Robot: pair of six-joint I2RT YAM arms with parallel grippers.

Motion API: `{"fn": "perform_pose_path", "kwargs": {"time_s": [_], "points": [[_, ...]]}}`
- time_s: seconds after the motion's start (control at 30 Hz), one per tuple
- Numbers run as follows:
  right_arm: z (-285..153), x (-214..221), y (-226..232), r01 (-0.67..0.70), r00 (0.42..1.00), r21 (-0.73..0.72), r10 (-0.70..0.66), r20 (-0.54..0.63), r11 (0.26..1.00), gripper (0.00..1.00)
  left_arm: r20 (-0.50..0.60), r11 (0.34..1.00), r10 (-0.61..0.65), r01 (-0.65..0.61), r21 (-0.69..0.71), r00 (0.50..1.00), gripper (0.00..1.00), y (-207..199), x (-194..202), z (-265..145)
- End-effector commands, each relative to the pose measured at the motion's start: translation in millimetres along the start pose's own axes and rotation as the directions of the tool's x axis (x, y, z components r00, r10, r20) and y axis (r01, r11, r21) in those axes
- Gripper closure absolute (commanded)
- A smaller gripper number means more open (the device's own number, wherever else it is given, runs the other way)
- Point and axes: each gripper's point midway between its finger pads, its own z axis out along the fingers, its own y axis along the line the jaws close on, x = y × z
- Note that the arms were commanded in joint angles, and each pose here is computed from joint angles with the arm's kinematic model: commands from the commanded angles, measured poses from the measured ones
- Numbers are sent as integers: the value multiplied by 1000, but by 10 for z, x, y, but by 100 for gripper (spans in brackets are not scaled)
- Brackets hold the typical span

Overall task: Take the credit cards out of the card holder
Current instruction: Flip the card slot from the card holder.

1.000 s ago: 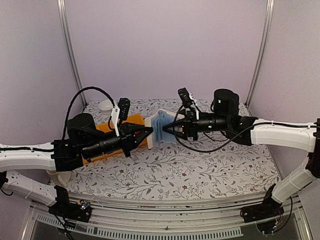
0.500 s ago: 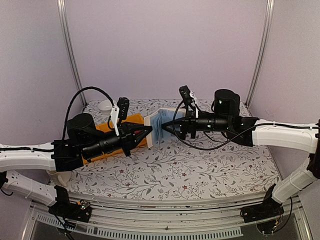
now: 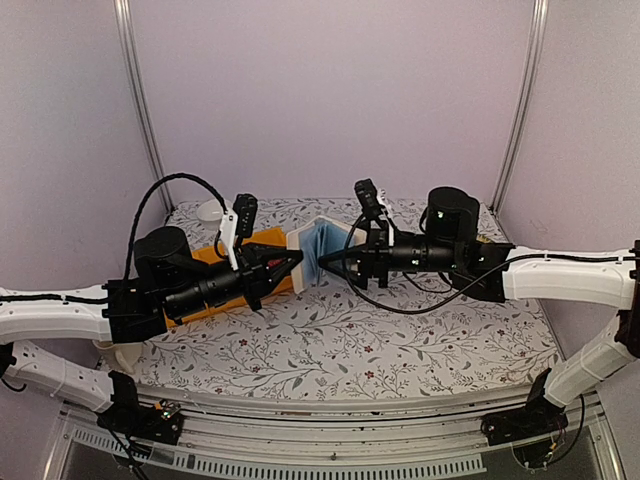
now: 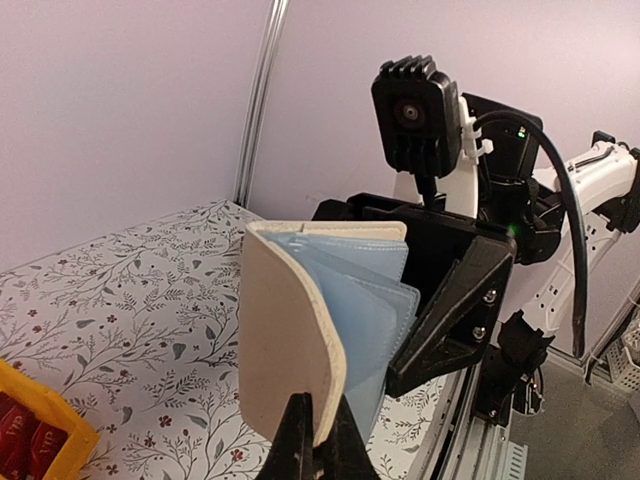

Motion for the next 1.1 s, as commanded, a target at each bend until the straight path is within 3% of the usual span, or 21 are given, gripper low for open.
{"fn": "perform_pose_path", "kwargs": {"time_s": [0.0,0.13,0.3,0.5,0.7,0.83,0.97,1.07], "points": [[-64,-131,166,39,998,-61,-36,48,997,34,37,1000,2,-2,-5,999,100,27,-100,-60],[-94,-123,251,59,998,-102,-55,45,993,45,45,1000,6,-6,-2,999,100,24,-111,-78],[-175,-137,322,77,996,-146,-70,51,986,52,54,1000,6,-6,1,999,100,21,-124,-102],[-264,-162,463,97,995,-239,-86,55,966,70,55,1000,8,-8,-1,998,100,29,-121,-113],[-307,-170,602,107,994,-319,-97,47,942,75,57,1000,10,-9,-9,998,100,50,-116,-128],[-298,-220,566,106,994,-293,-94,55,950,92,60,1000,6,-7,5,998,100,25,-136,-129],[-311,-244,506,107,994,-255,-94,63,961,91,68,1000,2,-2,7,998,100,31,-135,-146],[-313,-236,362,86,995,-184,-76,62,979,68,91,1000,-5,3,27,996,100,-1,-183,-188]]}}
